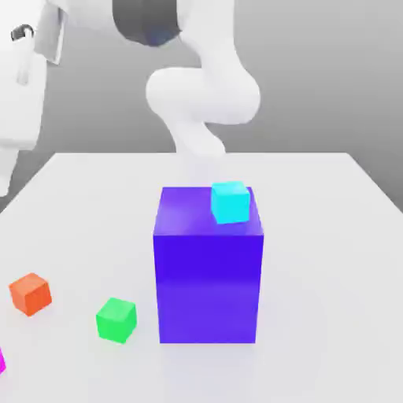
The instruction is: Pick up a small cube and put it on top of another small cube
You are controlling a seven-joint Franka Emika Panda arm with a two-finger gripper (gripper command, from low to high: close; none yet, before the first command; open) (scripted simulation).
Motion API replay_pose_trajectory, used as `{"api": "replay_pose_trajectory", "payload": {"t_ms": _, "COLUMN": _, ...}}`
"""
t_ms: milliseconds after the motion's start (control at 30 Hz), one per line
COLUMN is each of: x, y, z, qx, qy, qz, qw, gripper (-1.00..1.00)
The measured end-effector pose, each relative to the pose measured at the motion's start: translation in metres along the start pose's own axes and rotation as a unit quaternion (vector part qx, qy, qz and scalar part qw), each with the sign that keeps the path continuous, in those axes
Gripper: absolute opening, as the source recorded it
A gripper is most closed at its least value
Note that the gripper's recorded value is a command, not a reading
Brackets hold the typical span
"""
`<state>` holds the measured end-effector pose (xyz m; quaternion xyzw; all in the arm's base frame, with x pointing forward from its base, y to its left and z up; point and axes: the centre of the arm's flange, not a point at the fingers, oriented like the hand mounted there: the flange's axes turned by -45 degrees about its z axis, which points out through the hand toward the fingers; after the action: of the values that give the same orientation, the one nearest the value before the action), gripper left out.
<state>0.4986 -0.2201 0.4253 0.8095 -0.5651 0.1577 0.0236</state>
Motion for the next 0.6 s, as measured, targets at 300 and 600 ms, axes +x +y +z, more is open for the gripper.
{"api": "replay_pose_trajectory", "payload": {"t_ms": 300, "x": 0.03, "y": 0.077, "z": 0.16, "qx": -0.082, "qy": -0.07, "qz": 0.242, "qw": 0.964, "gripper": 0.0}}
{"api": "replay_pose_trajectory", "payload": {"t_ms": 600, "x": 0.013, "y": 0.138, "z": 0.292, "qx": -0.119, "qy": -0.106, "qz": 0.369, "qw": 0.916, "gripper": -1.0}}
